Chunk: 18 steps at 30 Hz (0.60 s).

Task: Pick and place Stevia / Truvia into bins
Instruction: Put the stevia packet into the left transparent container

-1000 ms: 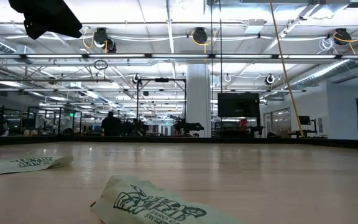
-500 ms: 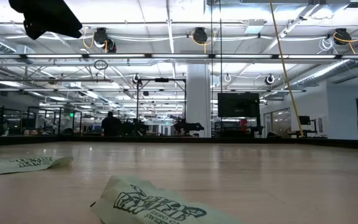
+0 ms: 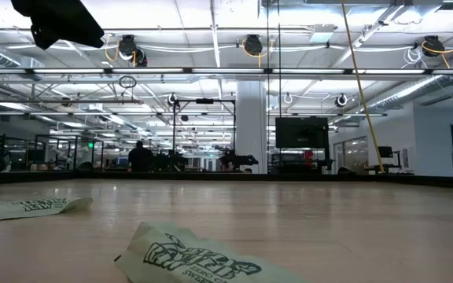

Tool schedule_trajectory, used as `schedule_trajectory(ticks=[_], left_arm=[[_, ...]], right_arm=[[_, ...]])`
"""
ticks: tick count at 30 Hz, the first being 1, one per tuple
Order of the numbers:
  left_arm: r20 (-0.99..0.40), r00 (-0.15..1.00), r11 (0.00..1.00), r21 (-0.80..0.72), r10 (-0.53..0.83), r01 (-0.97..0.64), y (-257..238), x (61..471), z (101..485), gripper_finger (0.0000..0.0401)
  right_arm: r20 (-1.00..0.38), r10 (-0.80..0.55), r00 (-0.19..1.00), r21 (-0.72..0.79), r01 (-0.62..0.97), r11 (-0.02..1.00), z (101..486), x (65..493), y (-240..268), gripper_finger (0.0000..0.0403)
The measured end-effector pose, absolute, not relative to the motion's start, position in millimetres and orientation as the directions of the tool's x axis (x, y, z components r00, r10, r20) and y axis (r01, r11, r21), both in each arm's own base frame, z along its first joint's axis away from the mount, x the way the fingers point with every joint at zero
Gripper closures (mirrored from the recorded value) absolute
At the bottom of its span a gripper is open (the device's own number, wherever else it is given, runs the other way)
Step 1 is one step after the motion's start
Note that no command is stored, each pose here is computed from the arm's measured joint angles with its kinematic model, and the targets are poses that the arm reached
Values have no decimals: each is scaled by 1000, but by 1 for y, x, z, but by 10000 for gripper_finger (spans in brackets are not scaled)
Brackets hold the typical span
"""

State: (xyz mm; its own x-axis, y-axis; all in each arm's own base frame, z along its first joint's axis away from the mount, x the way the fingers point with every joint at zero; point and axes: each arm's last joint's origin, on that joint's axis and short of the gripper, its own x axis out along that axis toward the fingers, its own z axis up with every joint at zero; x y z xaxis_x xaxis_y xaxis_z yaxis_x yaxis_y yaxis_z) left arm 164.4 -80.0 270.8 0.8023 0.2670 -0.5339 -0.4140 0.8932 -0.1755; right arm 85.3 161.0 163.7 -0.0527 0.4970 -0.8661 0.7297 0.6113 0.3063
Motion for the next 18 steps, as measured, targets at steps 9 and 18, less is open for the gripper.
schedule_trajectory(ticks=[9, 18], left_arm=[[-534, 802, 893, -175, 268, -415, -80, 164, 271, 288], [-522, 802, 899, -141, 288, -415, -79, 164, 271, 288]], right_arm=[[-847, 526, 72, 419, 700, 579, 168, 91, 165, 325], [-713, 685, 150, 594, 647, 477, 191, 93, 169, 357]])
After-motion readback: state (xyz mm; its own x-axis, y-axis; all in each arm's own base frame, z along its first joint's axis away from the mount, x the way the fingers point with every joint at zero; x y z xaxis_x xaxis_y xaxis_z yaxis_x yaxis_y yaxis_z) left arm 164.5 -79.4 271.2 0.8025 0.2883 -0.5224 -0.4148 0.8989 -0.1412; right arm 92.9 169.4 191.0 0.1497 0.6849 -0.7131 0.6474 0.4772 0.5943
